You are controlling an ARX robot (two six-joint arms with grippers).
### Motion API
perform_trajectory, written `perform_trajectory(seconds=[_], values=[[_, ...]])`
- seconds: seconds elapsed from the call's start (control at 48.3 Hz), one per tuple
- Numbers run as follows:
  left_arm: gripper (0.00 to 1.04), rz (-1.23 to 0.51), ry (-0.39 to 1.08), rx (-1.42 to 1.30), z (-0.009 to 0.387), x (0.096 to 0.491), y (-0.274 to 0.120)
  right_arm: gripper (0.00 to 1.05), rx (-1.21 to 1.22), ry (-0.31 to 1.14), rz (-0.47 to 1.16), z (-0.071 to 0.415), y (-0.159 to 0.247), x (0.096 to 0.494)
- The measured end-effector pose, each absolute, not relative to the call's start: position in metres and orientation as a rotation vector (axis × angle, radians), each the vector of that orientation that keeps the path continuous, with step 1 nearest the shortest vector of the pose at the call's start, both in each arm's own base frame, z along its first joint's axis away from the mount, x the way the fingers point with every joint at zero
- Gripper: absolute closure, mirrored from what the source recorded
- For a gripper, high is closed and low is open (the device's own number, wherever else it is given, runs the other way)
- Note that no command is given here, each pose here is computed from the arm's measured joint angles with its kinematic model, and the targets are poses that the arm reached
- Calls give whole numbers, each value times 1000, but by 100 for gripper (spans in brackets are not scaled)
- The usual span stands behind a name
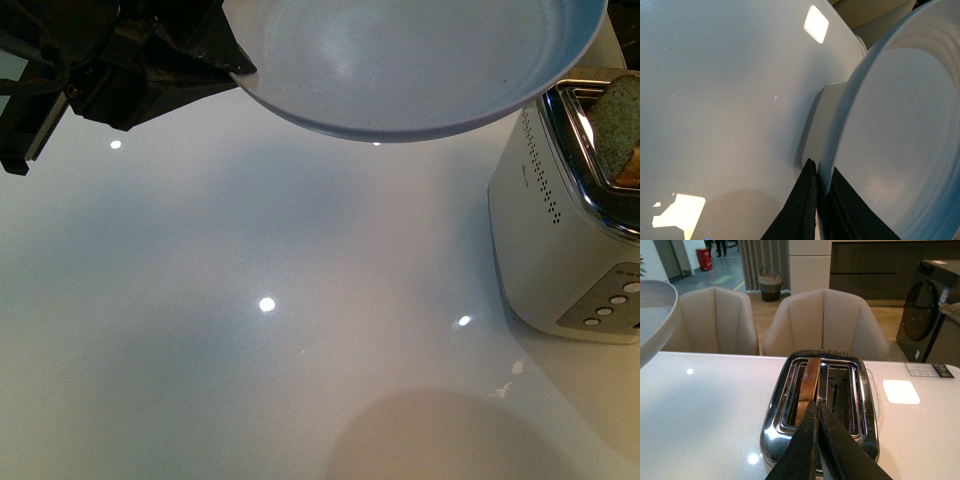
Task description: Left arm holds plate, right arm toasts bread
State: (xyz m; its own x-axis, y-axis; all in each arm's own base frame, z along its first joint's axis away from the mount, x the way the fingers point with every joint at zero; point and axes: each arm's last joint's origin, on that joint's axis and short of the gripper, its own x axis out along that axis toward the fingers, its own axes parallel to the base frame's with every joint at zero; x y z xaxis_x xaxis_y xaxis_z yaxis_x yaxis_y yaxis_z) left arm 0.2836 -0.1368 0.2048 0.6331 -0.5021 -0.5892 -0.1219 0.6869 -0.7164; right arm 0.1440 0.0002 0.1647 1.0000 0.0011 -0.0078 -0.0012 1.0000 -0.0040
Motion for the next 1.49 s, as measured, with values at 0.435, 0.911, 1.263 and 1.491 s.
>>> perform_trajectory(seconds=[0.435,0.911,1.263,1.491], values=[[102,-246,878,-805,205,284,-137,103,-4,-16,1,172,0,125],[102,-246,878,-805,205,284,-137,103,-4,-19,1,173,0,114],[102,-246,877,-805,205,284,-137,103,-4,-18,1,172,0,108],[102,-249,879,-806,205,284,-137,103,-4,-12,1,169,0,97]])
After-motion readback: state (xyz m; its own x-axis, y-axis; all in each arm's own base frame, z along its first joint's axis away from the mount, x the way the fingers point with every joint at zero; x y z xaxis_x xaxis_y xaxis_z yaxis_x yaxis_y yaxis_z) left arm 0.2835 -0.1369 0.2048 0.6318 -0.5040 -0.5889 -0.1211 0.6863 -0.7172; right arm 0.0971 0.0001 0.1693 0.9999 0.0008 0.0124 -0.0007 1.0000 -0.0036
